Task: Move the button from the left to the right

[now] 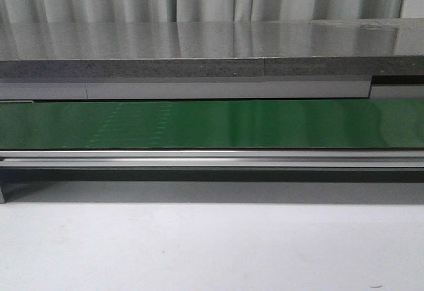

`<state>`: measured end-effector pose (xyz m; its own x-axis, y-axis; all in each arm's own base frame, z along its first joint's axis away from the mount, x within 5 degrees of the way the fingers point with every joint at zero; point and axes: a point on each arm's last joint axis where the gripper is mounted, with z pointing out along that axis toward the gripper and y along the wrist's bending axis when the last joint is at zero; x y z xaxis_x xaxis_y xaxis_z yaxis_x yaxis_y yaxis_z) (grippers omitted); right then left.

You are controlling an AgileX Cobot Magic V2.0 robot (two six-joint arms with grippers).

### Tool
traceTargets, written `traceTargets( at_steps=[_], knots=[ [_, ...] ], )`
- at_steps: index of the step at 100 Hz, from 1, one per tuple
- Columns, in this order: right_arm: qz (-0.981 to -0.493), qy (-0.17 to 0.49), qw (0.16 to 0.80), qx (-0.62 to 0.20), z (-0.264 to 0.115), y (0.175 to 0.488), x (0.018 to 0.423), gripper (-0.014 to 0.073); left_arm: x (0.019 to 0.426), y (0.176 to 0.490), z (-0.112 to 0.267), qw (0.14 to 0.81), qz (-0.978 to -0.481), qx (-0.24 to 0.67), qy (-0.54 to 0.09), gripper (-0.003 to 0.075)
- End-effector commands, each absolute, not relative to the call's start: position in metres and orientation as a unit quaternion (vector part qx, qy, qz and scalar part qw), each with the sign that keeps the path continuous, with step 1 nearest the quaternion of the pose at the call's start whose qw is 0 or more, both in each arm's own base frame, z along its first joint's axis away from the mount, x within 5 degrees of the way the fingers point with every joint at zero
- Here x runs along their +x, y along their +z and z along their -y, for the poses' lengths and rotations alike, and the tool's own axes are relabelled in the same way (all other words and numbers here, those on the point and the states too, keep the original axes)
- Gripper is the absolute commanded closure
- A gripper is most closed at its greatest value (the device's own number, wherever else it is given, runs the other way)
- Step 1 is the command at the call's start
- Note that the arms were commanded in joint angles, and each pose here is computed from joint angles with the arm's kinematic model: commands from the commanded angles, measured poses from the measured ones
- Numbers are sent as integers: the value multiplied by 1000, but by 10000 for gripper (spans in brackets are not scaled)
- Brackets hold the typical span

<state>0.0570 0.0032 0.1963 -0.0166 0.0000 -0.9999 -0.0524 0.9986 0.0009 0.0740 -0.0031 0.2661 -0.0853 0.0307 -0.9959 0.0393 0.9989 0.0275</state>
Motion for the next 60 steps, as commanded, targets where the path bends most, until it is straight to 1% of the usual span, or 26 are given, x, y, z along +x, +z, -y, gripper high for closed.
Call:
traceTargets(
  at_steps=[1,60],
  knots=[
    [-674,14,738,-19,-3,205,55,662,74,283,3,714,-700,21,-4,715],
    [-674,14,738,-19,-3,205,55,662,75,280,3,714,-699,20,-3,715]
  ],
)
